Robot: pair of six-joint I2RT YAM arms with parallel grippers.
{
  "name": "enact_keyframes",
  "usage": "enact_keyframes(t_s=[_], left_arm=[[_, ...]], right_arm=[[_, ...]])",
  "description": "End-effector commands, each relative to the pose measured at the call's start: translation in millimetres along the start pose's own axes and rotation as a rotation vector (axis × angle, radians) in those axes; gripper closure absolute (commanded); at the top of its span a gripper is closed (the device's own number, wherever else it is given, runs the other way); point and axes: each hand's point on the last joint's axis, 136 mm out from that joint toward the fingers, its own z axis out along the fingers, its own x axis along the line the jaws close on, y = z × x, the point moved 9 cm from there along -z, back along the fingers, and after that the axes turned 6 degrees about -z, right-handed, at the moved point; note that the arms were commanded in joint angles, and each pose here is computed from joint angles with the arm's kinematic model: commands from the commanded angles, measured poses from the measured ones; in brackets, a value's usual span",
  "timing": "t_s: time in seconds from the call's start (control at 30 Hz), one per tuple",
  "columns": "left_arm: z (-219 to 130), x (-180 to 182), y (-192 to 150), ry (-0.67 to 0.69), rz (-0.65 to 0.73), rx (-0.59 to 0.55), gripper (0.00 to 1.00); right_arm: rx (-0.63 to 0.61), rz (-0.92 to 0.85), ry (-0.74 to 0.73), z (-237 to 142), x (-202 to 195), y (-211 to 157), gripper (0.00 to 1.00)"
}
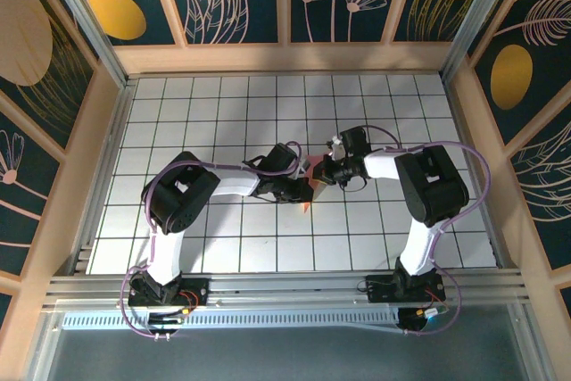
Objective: Fold a paper plane with a square sheet of paper (fold left side to right side)
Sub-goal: Fold the wing for the fifth time at the center of the table.
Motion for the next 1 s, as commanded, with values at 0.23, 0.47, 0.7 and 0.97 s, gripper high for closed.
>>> enact_keyframes(t_s=[0.23, 0.47, 0.7, 0.97], left_arm=[[0, 21, -16, 0.076, -0.041, 0.018, 1.0], [-11, -9, 0, -0.006, 0.001, -0.021, 1.0], [-6, -23, 25, -0.027, 0.023, -0.04, 1.0], [12, -9, 31, 0.014, 0.018, -0.011, 1.0]], right_arm=[[-0.061, -0.033, -0.031, -10, -5, 28, 1.0], [-0.023, 0.008, -0.086, 3, -26, 24, 1.0], [0.008, 0.027, -0.118, 7, -35, 15, 1.0], [0.018, 0.033, -0.128, 7, -37, 11, 1.0]])
